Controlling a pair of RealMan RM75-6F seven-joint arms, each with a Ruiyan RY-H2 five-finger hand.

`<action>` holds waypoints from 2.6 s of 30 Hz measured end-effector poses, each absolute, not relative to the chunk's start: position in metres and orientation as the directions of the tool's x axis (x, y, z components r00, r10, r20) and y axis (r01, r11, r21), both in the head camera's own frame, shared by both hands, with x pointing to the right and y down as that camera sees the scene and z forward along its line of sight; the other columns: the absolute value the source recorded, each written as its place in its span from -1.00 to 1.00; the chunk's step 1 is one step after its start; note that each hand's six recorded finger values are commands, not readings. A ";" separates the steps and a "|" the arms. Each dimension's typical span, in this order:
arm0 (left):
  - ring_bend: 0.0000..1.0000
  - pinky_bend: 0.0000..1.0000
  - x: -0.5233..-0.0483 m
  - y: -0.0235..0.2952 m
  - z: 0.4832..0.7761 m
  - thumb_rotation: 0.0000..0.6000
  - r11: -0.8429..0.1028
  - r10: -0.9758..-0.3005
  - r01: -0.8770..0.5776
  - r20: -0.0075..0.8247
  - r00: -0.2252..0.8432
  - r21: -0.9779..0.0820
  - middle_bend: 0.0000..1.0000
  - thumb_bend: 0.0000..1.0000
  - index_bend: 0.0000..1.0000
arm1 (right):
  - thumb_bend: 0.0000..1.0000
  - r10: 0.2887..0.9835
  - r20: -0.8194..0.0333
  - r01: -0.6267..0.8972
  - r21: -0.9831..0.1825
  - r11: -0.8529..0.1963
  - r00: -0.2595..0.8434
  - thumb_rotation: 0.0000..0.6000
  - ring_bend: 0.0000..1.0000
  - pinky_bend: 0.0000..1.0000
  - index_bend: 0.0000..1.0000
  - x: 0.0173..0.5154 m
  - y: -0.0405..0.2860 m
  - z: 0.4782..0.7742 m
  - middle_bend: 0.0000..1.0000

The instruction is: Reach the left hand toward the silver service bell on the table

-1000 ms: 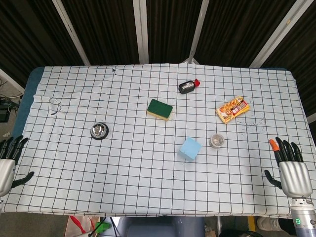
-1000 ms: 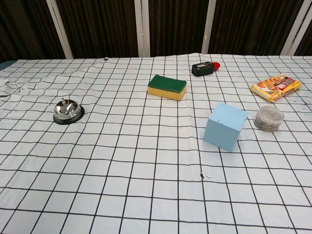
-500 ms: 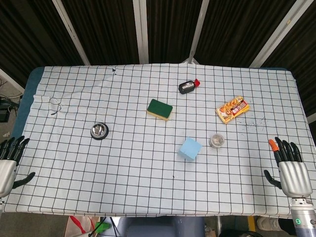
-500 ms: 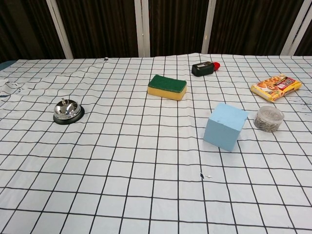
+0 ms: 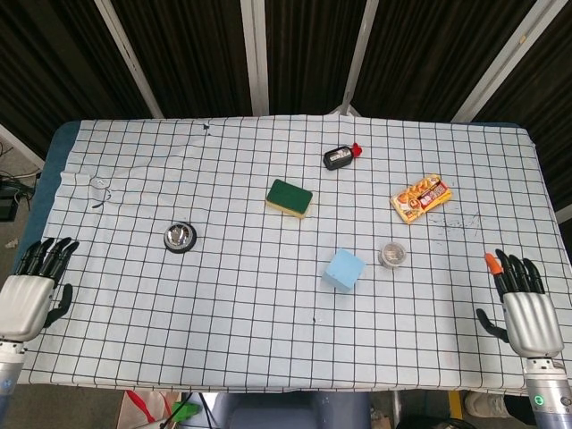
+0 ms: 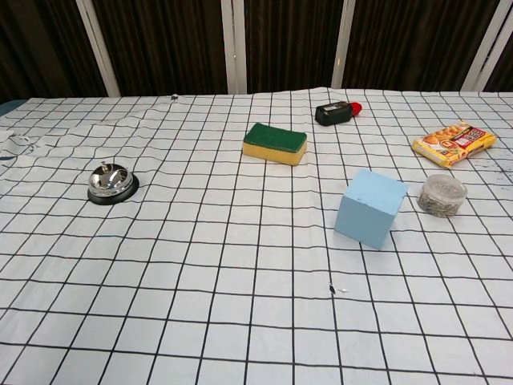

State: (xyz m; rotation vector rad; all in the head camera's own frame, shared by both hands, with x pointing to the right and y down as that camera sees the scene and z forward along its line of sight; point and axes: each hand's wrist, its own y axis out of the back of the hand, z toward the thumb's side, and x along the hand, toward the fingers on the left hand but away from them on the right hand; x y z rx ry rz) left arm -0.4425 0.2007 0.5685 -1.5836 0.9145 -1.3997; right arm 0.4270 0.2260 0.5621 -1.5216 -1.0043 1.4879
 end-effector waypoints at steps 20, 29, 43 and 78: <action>-1.00 -0.94 -0.364 0.129 0.670 1.00 -0.429 -0.851 0.118 0.445 0.279 -0.895 -0.92 0.84 -0.88 | -0.39 0.913 -0.408 0.035 -0.912 -0.408 0.002 1.00 -0.98 -1.00 -0.89 0.429 0.225 0.565 -1.00; -1.00 -0.94 -0.337 0.117 0.705 1.00 -0.433 -0.839 0.118 0.448 0.309 -0.894 -0.93 0.82 -0.89 | -0.39 0.913 -0.409 0.043 -0.912 -0.408 0.002 1.00 -0.98 -1.00 -0.89 0.430 0.225 0.564 -1.00; -1.00 -0.94 -0.308 0.121 0.743 1.00 -0.468 -0.809 0.093 0.468 0.355 -0.879 -0.95 0.80 -0.90 | -0.39 0.916 -0.402 0.055 -0.914 -0.402 0.003 1.00 -0.98 -1.00 -0.89 0.432 0.225 0.561 -1.00; -1.00 -0.95 -0.338 0.129 0.609 1.00 -0.248 -0.910 -0.062 0.210 0.358 -0.967 -0.88 0.68 -0.85 | -0.39 0.923 -0.383 0.078 -0.920 -0.384 0.021 1.00 -0.98 -1.00 -0.89 0.429 0.225 0.555 -1.00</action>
